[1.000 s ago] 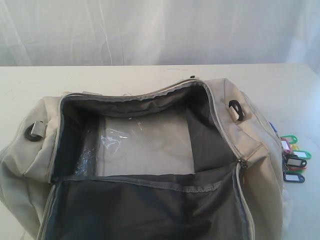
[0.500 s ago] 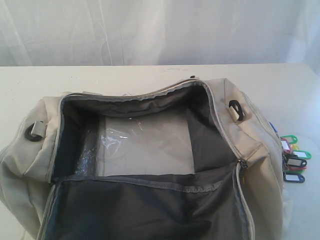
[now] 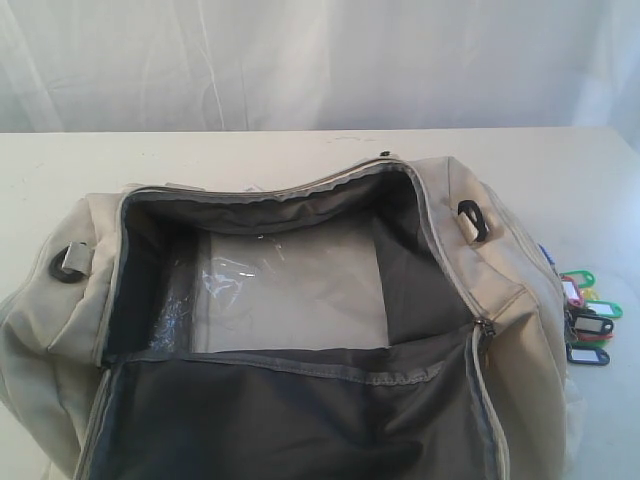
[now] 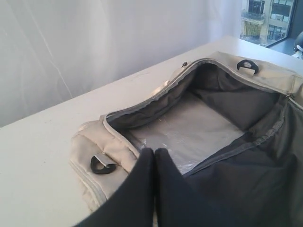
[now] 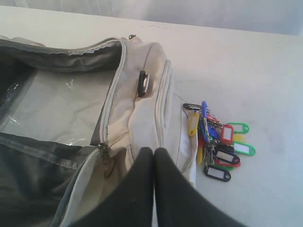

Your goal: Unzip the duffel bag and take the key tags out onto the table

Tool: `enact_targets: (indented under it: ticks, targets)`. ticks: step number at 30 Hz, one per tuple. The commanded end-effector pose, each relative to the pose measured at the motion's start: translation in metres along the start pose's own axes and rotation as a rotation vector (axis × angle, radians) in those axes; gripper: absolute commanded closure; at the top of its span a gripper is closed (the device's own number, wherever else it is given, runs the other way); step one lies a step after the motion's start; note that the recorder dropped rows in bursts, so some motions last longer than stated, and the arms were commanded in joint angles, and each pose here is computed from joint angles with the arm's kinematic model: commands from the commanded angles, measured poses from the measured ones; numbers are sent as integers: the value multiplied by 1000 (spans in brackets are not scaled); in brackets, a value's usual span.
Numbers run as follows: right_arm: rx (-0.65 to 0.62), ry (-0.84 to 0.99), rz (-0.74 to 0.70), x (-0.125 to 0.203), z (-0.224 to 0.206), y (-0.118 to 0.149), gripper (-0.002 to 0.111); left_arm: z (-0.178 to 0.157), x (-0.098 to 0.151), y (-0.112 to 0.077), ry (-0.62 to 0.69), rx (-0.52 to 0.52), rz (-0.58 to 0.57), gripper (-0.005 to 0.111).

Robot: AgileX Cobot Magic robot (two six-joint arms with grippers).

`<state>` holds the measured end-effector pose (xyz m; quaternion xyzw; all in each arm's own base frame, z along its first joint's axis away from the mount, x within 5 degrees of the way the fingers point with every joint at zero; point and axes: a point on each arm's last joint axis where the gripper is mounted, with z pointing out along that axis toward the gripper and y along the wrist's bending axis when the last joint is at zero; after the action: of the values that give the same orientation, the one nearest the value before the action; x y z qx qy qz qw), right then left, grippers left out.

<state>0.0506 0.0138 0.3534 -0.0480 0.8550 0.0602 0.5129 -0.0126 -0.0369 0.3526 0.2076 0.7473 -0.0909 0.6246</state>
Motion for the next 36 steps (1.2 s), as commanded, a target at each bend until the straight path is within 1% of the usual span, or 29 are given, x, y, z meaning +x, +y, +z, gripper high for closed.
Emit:
enact_targets:
  ticks: [1, 4, 7, 10, 12, 13, 15, 19, 21, 25, 29, 30, 36]
  targets:
    - [0, -14, 9, 0, 0, 0, 108, -2, -4, -2, -54, 17, -28, 107]
    - [0, -14, 9, 0, 0, 0, 108, 3, -9, 1, -147, 5, -83, 107]
    - [0, -14, 9, 0, 0, 0, 108, 15, -1, 12, -193, -65, -214, 107]
    - [0, -14, 9, 0, 0, 0, 108, 30, 22, 27, -127, -200, -339, 107]
    - [0, -14, 9, 0, 0, 0, 108, 38, 42, 33, -61, -278, -382, 107]
    - [0, -14, 9, 0, 0, 0, 108, 40, 51, 35, -38, -303, -382, 107]
    - [0, -14, 9, 0, 0, 0, 108, 45, 66, 37, -10, -327, -344, 107]
    - [0, -14, 9, 0, 0, 0, 108, 55, 98, 35, 31, -335, -196, 107]
    - [0, -14, 9, 0, 0, 0, 108, 60, 117, 33, 76, -329, -147, 107]
    - [1, -16, 9, 0, 0, 0, 108, 72, 150, 32, 178, -314, -156, 107]
    - [1, -16, 9, 0, 0, 0, 108, 81, 179, 30, 236, -311, -186, 107]
    - [1, -16, 9, 0, 0, 0, 108, 82, 184, 29, 247, -309, -191, 107]
    - [1, -16, 9, 0, 0, 0, 108, 83, 182, 30, 225, -313, -186, 107]
